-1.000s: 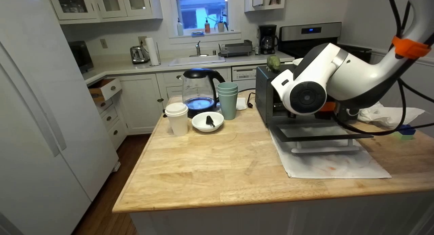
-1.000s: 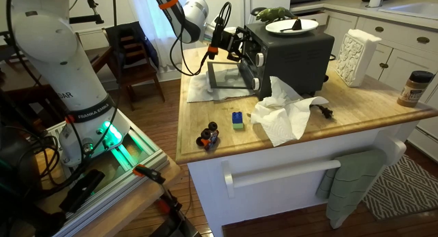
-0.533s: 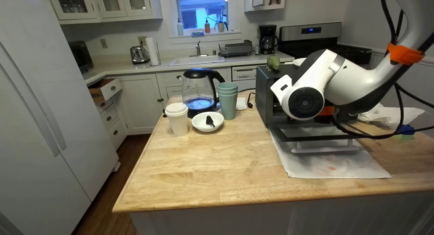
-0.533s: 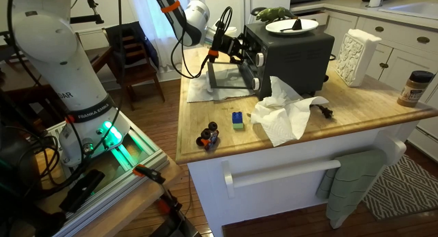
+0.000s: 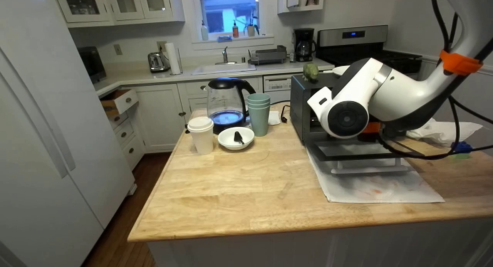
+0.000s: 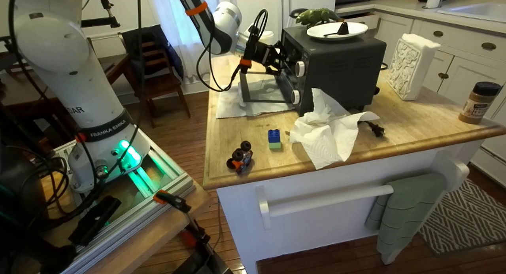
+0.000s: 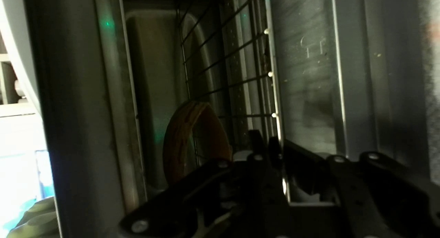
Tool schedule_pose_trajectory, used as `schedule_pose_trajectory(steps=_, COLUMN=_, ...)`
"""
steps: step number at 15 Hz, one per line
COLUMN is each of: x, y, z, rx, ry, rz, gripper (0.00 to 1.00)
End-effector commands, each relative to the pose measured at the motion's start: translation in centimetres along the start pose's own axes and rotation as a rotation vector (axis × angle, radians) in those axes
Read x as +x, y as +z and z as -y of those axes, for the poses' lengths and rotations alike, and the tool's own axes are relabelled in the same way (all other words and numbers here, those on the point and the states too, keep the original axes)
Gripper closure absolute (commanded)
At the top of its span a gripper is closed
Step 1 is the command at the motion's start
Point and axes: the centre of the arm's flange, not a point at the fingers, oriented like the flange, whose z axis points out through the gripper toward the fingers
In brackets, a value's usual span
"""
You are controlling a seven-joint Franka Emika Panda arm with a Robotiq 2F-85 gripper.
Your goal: Pull out the toaster oven rack
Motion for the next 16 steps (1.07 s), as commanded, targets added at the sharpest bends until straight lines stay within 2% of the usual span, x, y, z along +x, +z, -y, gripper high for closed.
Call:
schedule_pose_trajectory(steps=1, x=-1.9, y=-2.2, z=-0.2, rx=0.031, ry=-0.031, rz=0.014, gripper=0.96)
schedule_pose_trajectory(steps=16, x=-6.5, y=-9.1, z=0.8, rx=0.073, ry=-0.078, rz=-0.045, gripper=0.97)
